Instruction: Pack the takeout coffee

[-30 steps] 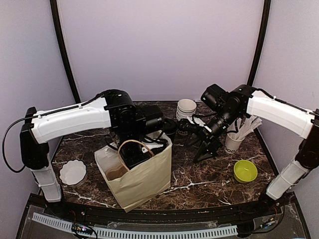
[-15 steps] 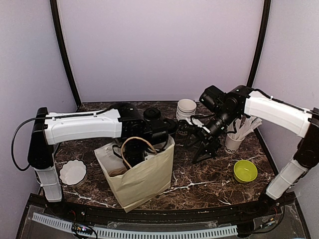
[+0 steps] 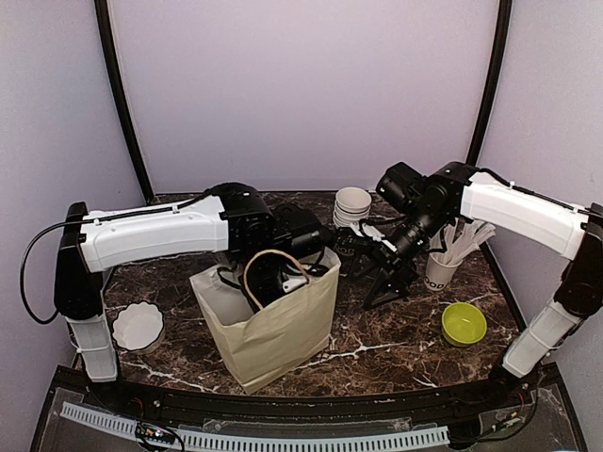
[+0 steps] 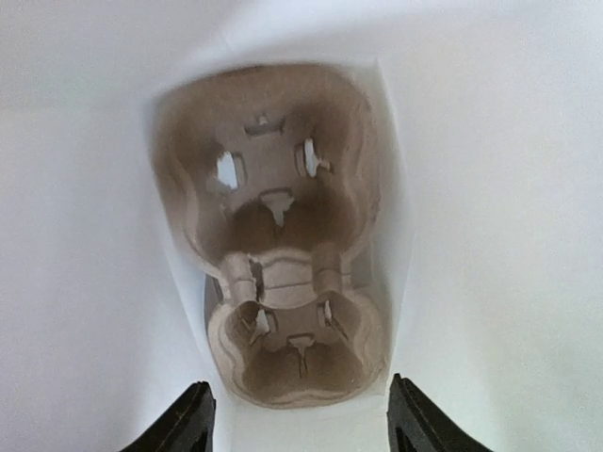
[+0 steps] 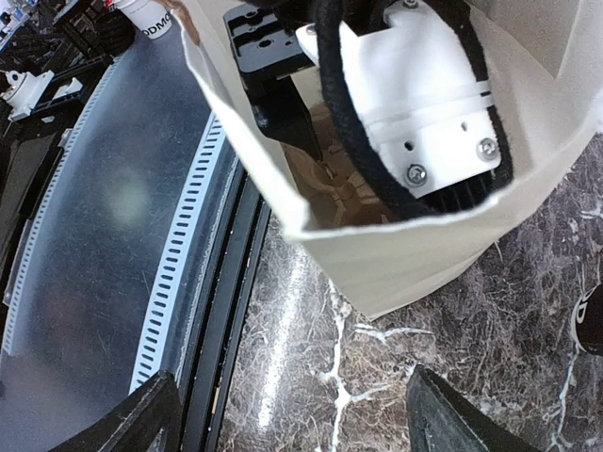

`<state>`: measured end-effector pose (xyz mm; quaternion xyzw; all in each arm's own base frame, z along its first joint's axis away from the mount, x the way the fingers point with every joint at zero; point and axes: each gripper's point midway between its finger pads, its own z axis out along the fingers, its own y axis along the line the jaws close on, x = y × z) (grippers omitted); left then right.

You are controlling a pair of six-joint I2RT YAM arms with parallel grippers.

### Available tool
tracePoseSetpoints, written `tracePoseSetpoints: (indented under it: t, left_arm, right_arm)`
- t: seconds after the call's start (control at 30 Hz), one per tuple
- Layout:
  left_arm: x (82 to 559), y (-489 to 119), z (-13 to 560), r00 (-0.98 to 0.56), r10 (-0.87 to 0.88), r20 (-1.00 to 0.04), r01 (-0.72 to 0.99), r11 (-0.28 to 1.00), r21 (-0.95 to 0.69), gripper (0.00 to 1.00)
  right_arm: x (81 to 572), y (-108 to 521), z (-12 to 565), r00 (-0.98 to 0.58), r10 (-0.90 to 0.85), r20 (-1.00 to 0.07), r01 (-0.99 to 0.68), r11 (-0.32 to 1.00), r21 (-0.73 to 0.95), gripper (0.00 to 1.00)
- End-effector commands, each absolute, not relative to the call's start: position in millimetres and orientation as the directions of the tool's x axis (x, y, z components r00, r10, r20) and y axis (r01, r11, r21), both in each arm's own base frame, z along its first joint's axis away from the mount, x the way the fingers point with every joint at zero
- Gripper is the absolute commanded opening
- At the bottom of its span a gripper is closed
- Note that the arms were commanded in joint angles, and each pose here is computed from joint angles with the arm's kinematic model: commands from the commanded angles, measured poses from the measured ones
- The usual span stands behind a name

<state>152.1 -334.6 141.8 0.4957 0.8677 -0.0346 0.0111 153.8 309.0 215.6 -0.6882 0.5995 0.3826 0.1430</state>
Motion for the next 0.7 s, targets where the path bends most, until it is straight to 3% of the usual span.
tracePoseSetpoints:
  t: [0.0,0.47,0.67]
  left_arm:
    - [162.1,-346.1,178.6,-0.495,0.853,-0.166,0.868,0.495,-0.039,0.66]
    - [186.1,-374.1,306.7,-0.379,0.754,-0.537,0.889,0.458,0.015,0.67]
    - [182.9,-377.6,380.6,-0.32,0.621,-0.715,0.894,0.448,-0.011,0.66]
  right_arm:
    - [156.2,309.9,224.8,-0.019,-0.71,-0.704,-0.936,-0.234,0.261,0.83]
    - [167.0,305.6,244.5,-0.042,-0.687,-0.725,-0.93,-0.238,0.28,0.84]
    - [170.8,302.8,252.9,-0.054,-0.673,-0.738,-0.933,-0.229,0.277,0.84]
